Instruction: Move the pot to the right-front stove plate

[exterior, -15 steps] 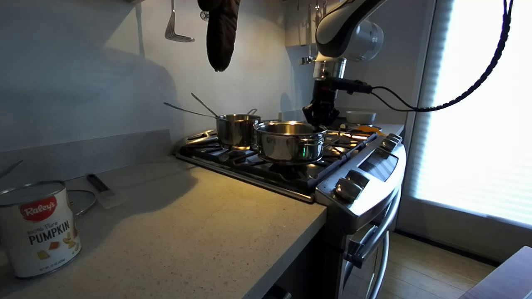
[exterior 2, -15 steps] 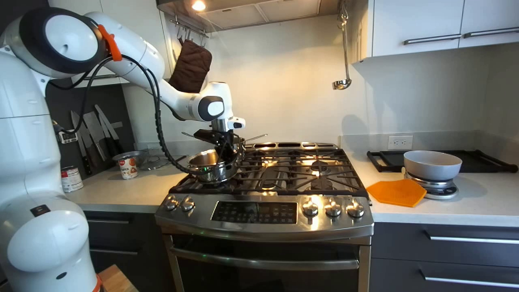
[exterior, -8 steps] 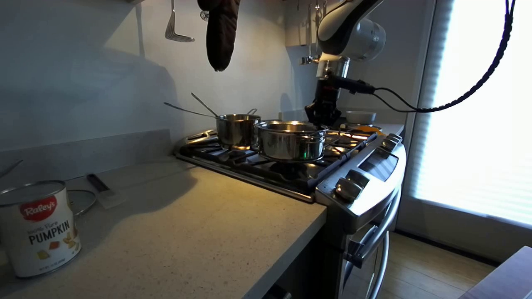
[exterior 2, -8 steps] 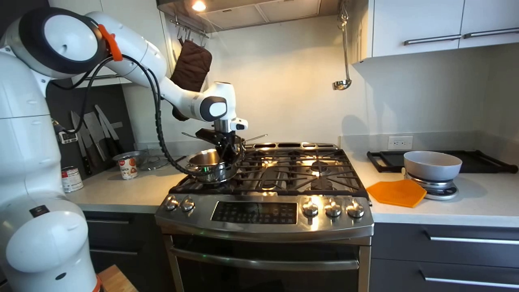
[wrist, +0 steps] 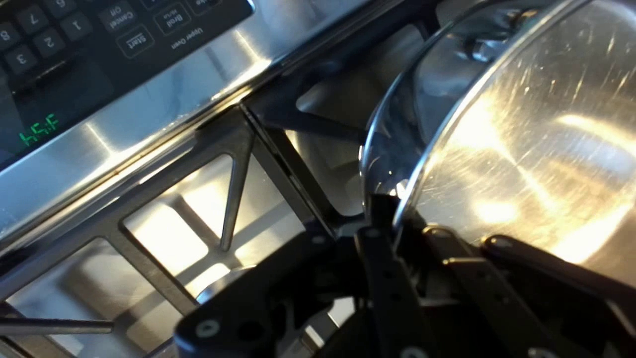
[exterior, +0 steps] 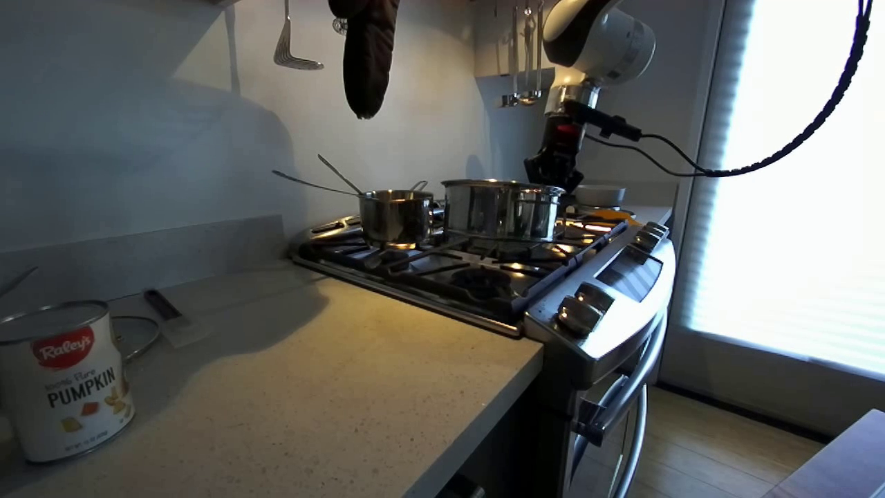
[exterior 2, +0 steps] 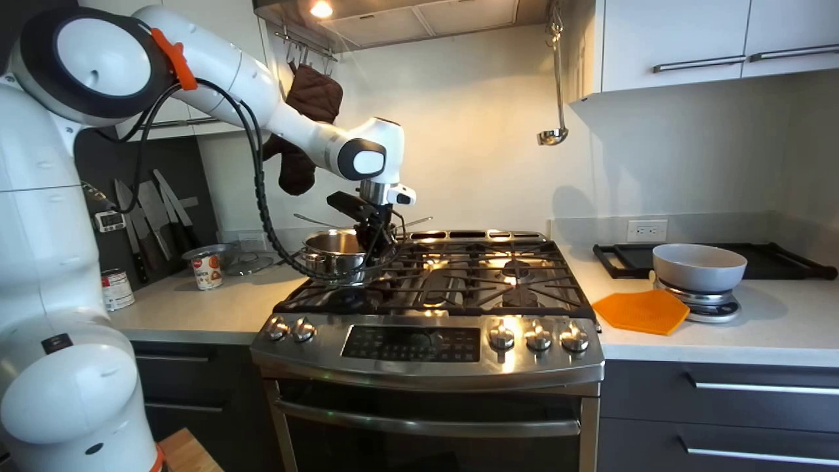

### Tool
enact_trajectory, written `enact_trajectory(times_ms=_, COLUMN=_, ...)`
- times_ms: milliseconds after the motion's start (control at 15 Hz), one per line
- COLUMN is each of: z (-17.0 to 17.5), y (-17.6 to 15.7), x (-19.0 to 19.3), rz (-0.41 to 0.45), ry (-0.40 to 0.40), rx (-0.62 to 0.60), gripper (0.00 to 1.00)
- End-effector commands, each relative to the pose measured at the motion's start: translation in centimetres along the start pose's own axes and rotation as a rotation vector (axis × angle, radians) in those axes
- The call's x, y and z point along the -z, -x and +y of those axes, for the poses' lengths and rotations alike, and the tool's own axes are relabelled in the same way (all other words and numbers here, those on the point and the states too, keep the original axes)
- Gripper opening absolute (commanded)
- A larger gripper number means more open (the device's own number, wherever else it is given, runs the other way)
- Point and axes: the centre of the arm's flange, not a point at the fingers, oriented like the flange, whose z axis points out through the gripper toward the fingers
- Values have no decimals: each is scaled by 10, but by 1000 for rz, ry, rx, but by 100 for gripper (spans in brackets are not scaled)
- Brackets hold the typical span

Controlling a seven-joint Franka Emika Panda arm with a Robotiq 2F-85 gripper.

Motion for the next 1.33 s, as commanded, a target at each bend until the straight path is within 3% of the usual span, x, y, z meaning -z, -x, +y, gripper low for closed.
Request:
enact_trajectory(times_ms=0, z=6, y=-12, x=54, rz=37, ry=-68, rx=-43, gripper=2)
enact_trajectory(times_ms=333, z=28, y=-44, x=121, rz=122, ry=-76, rx=-155, gripper=2)
enact_trajectory(times_ms=600, z=60, y=-81, x=164, rz=228, ry=-69, rx=-332, gripper=2)
enact_trajectory(times_ms=933, z=82, y=-128, x=171, rz=285, ry=-28, rx=-600, gripper=2)
enact_trajectory(times_ms=1267, z=75, y=-171, x=146, rz=331, ry=1, rx=-865, gripper=2)
